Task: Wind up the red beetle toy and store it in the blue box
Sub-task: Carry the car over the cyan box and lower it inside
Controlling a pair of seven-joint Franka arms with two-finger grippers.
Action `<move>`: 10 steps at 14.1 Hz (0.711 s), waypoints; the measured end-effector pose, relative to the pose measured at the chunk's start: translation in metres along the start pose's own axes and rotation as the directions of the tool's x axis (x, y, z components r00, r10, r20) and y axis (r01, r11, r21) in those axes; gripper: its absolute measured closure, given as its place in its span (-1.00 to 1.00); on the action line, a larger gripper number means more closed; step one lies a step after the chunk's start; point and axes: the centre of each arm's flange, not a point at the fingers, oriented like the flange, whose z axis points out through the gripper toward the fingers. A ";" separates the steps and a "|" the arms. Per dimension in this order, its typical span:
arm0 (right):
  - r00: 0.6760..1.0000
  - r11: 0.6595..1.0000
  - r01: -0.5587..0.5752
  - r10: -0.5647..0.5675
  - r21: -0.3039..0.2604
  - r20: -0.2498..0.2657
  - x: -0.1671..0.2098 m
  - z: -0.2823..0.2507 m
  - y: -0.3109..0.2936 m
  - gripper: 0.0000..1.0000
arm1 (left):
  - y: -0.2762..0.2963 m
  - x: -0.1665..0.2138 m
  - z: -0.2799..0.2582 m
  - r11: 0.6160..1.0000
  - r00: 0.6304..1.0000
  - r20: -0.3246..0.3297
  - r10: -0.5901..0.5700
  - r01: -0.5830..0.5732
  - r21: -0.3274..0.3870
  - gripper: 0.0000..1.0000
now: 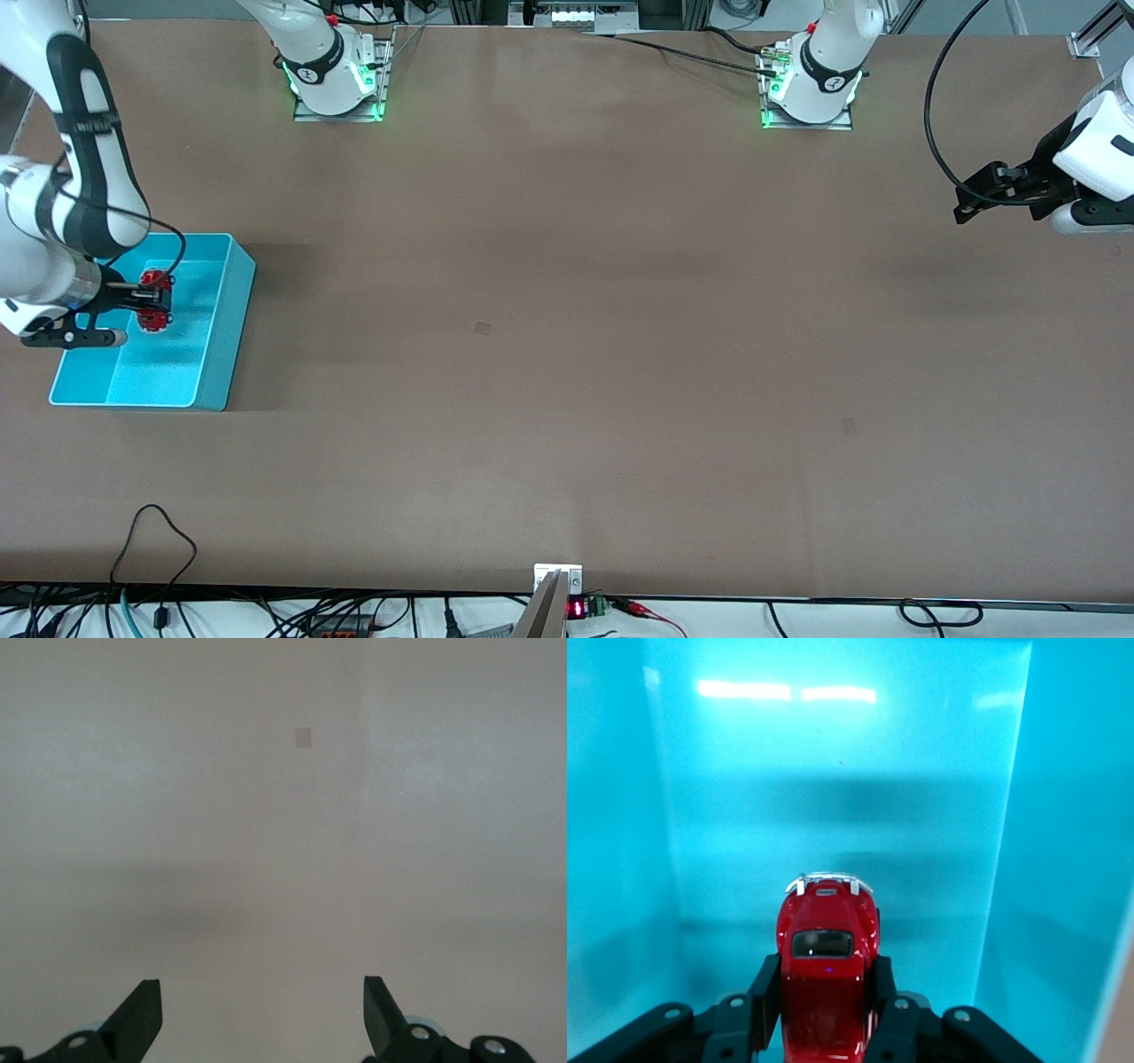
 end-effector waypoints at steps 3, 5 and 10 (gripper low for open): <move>0.999 0.999 -0.024 0.023 0.022 0.034 0.001 0.033 0.002 0.10 | 0.002 0.001 -0.001 1.000 1.000 -0.006 0.003 -0.003 0.000 -1.00; 0.999 0.999 -0.026 0.025 0.023 0.036 0.001 0.034 0.001 0.08 | 0.003 0.002 -0.001 1.000 1.000 -0.016 0.005 -0.005 0.000 -1.00; 1.000 1.000 -0.024 0.024 0.019 0.009 0.005 0.018 0.002 -0.66 | 0.003 0.002 -0.002 1.000 1.000 -0.019 0.006 -0.006 0.000 -1.00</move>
